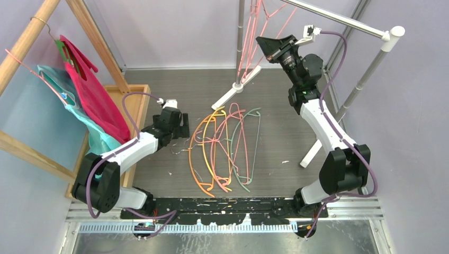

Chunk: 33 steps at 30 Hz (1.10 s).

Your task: Organize the hangers

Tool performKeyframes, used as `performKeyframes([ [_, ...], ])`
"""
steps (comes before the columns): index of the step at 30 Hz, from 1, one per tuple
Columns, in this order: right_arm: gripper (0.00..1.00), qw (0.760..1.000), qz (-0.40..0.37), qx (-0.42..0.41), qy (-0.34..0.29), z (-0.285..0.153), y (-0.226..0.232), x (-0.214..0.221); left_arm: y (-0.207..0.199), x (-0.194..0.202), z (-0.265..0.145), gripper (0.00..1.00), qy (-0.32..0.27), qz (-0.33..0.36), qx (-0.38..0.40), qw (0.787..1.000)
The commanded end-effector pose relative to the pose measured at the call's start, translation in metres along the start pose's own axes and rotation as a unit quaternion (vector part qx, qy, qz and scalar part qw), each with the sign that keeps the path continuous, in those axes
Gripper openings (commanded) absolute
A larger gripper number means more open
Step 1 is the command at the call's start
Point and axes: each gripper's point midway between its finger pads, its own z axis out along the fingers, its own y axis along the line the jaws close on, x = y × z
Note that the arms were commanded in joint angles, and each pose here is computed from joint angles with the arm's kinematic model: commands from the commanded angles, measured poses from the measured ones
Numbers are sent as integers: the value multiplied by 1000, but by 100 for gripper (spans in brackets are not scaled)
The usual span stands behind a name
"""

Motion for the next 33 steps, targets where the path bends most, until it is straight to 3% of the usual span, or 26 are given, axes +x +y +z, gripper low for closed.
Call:
performKeyframes([
  [1,1,999,-7,-34,-38,15,14,-26,-4,-21,0,98,-32,-13,1,999],
  [19,2,998,44,36,-7,32,-66,-4,-3,-20,2,98,-29,-10,-3,1000],
  [20,5,998,45,35,-3,32,-67,-3,-3,-20,2,98,-30,-10,-3,1000],
  [22,25,998,44,35,1,30,-66,-1,-4,-19,3,98,-28,-9,-2,1000],
  [28,67,998,3,62,-3,5,-62,-4,-3,-20,2,98,-29,-10,-3,1000],
  [33,75,996,-25,86,-2,-33,-54,2,-4,-19,2,98,-28,-11,0,1000],
])
